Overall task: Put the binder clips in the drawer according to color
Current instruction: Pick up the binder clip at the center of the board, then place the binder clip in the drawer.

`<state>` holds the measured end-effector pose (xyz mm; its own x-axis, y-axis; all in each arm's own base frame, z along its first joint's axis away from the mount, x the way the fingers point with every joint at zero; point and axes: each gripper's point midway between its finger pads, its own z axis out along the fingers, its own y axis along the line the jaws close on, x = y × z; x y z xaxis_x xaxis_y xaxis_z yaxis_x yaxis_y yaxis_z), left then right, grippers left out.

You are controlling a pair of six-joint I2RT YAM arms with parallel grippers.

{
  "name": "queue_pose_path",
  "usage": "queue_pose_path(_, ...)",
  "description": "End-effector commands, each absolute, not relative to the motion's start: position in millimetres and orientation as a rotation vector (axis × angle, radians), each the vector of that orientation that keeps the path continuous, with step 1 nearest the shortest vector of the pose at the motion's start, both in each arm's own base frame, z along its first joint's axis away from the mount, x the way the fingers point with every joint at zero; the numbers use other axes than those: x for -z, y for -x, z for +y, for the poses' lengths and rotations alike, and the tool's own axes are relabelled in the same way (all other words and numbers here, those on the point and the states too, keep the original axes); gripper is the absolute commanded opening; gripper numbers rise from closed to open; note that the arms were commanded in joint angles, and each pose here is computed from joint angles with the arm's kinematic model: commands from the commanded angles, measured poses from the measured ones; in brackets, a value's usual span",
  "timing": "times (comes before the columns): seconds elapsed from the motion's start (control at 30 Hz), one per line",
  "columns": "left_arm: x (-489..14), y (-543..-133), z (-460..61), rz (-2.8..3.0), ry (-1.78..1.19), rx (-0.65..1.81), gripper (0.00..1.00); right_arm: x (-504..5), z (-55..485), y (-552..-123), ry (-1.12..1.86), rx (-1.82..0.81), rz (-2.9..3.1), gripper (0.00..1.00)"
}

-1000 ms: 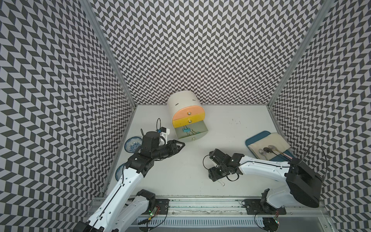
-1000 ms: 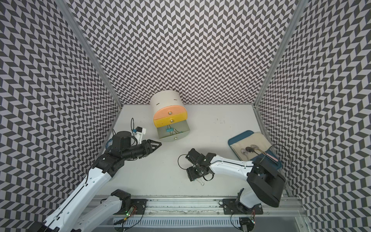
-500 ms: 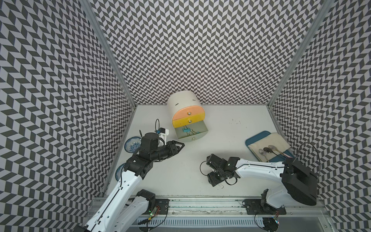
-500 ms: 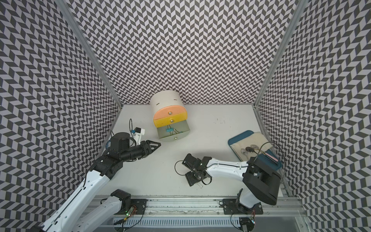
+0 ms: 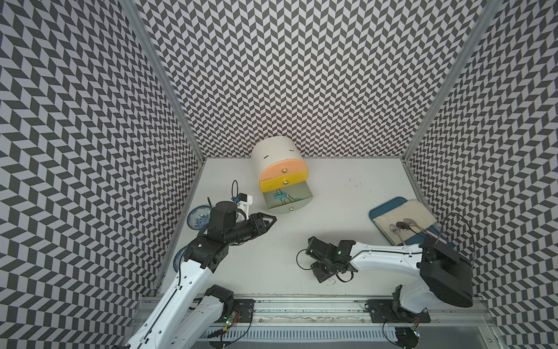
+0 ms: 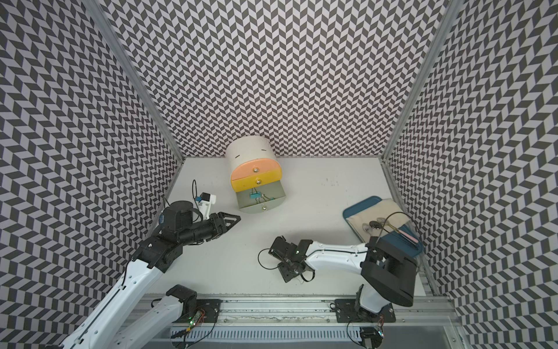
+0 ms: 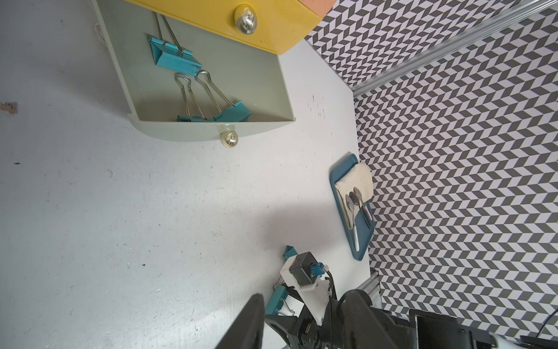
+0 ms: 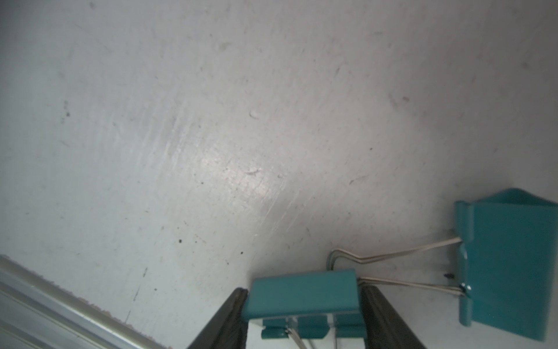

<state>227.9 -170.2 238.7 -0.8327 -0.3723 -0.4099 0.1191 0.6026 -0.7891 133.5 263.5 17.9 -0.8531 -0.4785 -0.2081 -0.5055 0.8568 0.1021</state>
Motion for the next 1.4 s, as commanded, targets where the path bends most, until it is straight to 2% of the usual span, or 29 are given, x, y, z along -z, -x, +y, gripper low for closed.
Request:
queue_pose_path(0.0, -240, -225, -169, 2.279, 0.202, 1.173, 0.47, -3, 252, -126, 0.759, -0.143, 2.908, 0.53)
queue_pose_path(0.33, -243, -227, -169, 2.275, 0.200, 1.164, 0.47, -29, 274, -136, 0.757, -0.239, 2.855, 0.44)
queue_pose_path(0.67, -249, -233, -169, 2.261, 0.192, 1.147, 0.47, -92, 305, -187, 0.676, -0.358, 2.742, 0.42)
queue_pose_path(1.03, -257, -246, -172, 2.248, 0.173, 1.149, 0.48, -184, 338, -328, 0.438, -0.680, 2.583, 0.42)
queue_pose_path(1.23, -260, -252, -175, 2.244, 0.163, 1.162, 0.48, -203, 343, -398, 0.312, -0.765, 2.523, 0.42)
queue_pose_path(1.37, -260, -255, -176, 2.246, 0.154, 1.166, 0.48, -206, 340, -428, 0.255, -0.788, 2.503, 0.42)
